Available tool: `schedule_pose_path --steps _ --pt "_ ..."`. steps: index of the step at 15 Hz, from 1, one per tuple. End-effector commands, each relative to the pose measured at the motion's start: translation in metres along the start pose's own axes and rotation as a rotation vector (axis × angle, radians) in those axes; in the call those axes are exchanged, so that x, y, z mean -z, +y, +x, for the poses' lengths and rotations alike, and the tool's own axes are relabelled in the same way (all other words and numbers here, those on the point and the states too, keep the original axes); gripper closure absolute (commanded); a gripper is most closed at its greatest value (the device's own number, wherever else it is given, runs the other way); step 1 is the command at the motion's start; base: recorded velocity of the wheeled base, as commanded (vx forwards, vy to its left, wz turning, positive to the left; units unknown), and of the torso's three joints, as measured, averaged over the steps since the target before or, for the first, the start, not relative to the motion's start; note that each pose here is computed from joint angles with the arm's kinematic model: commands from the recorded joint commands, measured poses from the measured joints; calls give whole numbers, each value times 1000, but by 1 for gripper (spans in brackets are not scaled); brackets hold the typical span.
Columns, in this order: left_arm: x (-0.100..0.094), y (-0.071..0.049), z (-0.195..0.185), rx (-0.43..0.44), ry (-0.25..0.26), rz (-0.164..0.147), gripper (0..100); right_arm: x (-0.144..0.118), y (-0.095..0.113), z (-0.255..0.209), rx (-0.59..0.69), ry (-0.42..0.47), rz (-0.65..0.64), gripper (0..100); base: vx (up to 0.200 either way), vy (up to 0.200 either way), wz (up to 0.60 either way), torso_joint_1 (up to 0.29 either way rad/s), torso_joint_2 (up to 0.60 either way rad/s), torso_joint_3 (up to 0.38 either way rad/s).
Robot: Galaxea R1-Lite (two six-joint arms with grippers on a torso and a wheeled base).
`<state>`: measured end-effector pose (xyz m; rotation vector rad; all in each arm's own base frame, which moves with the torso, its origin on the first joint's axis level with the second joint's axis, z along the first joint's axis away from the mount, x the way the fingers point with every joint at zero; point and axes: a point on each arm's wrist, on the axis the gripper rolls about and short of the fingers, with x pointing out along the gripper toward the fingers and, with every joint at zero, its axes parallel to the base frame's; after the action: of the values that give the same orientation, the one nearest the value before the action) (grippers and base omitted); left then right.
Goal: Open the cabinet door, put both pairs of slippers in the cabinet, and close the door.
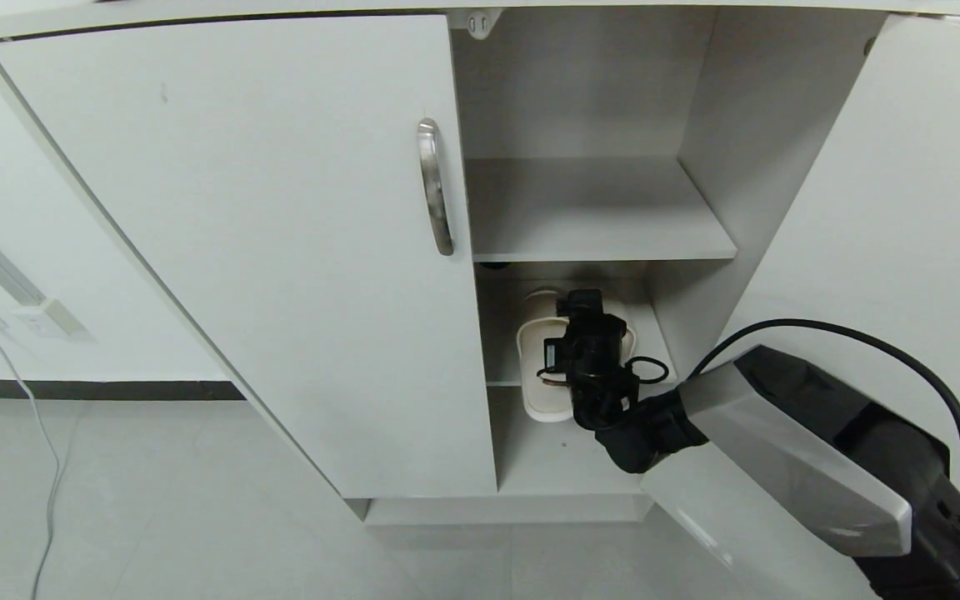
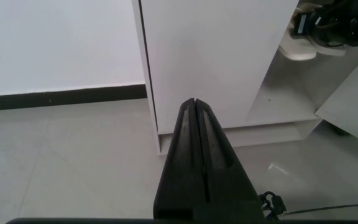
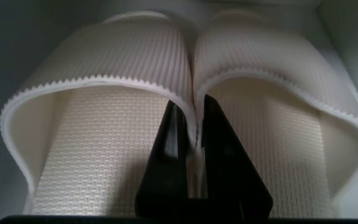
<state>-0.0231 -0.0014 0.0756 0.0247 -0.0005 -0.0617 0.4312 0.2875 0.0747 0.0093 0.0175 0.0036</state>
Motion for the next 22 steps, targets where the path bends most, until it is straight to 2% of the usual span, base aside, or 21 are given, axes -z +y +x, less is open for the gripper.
schedule_pose_path --steps 1,5,14,15,20,22 --pt "0 0 0 0 1 0 100 -11 -4 10 16 -27 18 100 0 0 0 0 0 0" --pt "0 0 0 0 1 0 100 -29 -4 18 3 -24 16 100 0 0 0 0 0 0" --pt "0 0 0 0 1 0 100 -22 -10 25 -8 6 11 100 0 0 0 0 0 0" --pt "0 0 0 0 1 0 100 -23 -10 26 -8 4 13 0 0 0 0 0 0 0" --pt "0 0 0 0 1 0 100 -15 -9 27 -6 17 11 0 0 0 0 0 0 0" --pt "0 0 0 0 1 0 100 -21 -12 17 -11 26 5 0 0 0 0 0 0 0"
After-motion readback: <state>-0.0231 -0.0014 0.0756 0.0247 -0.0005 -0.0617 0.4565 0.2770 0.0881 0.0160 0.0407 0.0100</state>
